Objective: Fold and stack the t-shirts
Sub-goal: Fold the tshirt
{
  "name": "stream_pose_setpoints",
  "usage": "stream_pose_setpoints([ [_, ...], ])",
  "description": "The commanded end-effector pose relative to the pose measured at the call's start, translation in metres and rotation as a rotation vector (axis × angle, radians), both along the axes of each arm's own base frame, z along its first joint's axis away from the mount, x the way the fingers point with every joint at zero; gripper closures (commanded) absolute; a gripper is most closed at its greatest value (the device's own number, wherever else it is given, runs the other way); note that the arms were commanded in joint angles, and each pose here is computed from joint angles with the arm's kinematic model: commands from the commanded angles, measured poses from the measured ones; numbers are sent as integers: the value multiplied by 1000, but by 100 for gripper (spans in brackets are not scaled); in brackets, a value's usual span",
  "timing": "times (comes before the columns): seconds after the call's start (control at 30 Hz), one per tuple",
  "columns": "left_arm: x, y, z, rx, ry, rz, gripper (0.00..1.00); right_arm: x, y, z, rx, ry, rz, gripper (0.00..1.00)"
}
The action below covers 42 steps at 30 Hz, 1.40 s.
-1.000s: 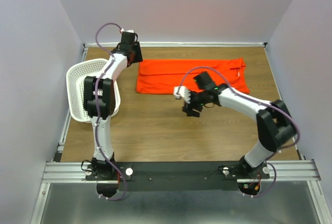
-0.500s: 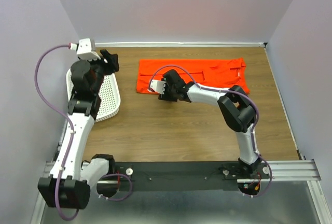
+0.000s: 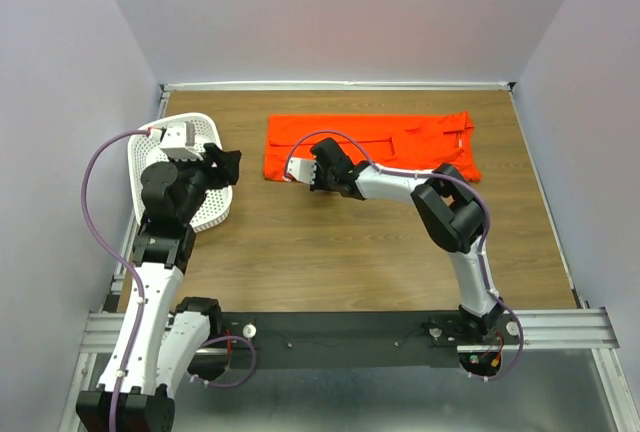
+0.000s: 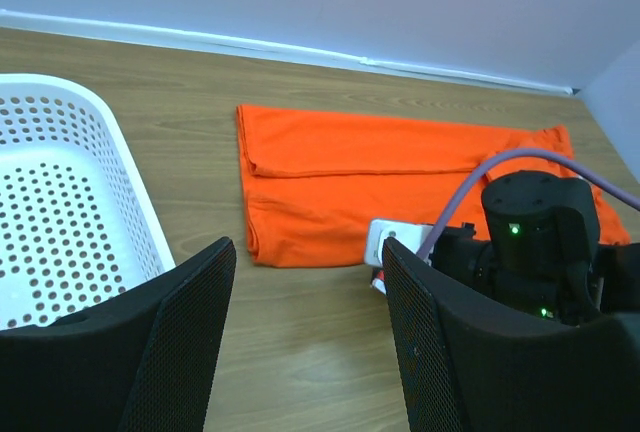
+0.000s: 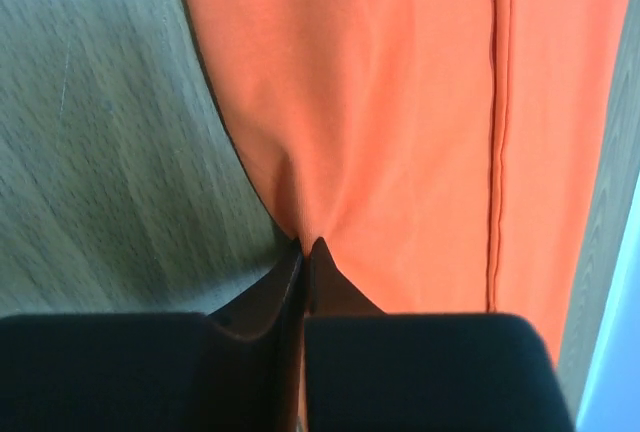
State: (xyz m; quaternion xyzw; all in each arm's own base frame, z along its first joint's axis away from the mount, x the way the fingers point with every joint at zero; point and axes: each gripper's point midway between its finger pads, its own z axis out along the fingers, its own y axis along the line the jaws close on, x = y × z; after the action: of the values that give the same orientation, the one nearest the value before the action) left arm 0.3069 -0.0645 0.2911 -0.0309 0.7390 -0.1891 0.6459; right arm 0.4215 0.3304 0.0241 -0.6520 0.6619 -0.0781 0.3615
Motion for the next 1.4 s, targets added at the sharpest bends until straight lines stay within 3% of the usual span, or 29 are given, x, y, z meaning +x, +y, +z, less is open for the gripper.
stream_pose_setpoints([
  [0.0, -9, -8, -11, -18, 25, -47, 31, -30, -10, -34, -53, 124, 38, 99],
  [0.37, -9, -24, -28, -32, 65, -141, 31, -102, -32, -17, -27, 282, 222, 99],
  [0.53, -4, -40, -37, -44, 87, -242, 31, -183, -79, -23, -80, 429, 372, 100],
  [0.7, 9, -67, -53, -73, 146, -362, 31, -227, -120, -6, -110, 424, 447, 98],
  [0.73, 15, -74, -64, -77, 183, -377, 31, -237, -130, -12, -123, 444, 446, 85],
  [0.83, 28, -109, -80, -68, 245, -443, 31, -238, -134, 4, -73, 409, 384, 29],
  [0.9, 41, -131, -73, -44, 244, -465, 31, -230, -126, 27, -7, 364, 340, 15],
  [0.93, 47, -140, -80, -32, 273, -471, 32, -222, -125, 39, 39, 335, 307, 0],
  [0.97, 53, -156, -103, -18, 341, -493, 32, -214, -122, 63, 124, 293, 241, 0],
  [1.03, 77, -169, -98, 19, 338, -495, 32, -175, -130, 103, 257, 172, 96, 0],
  [1.07, 87, -181, -124, 50, 399, -504, 32, -161, -139, 122, 354, 141, -13, 0],
  [1.1, 102, -190, -114, 70, 390, -506, 34, -127, -167, 145, 443, 49, -155, 0],
  [1.13, 112, -198, -143, 97, 455, -511, 34, -108, -187, 158, 513, 2, -269, 0],
  [1.17, 120, -205, -153, 137, 466, -522, 34, -95, -207, 165, 631, 18, -420, 0],
  [1.2, 136, -225, -135, 151, 417, -547, 34, -85, -222, 162, 685, 62, -489, 0],
  [1.23, 142, -233, -144, 170, 434, -561, 35, -78, -249, 169, 813, 130, -527, 0],
  [1.27, 145, -240, -184, 204, 521, -579, 35, -79, -257, 166, 911, 225, -573, 5],
  [1.33, 159, -267, -177, 220, 475, -654, 36, -88, -266, 146, 1012, 443, -598, 14],
  [1.37, 168, -278, -191, 230, 489, -673, 37, -88, -267, 150, 1036, 482, -594, 24],
])
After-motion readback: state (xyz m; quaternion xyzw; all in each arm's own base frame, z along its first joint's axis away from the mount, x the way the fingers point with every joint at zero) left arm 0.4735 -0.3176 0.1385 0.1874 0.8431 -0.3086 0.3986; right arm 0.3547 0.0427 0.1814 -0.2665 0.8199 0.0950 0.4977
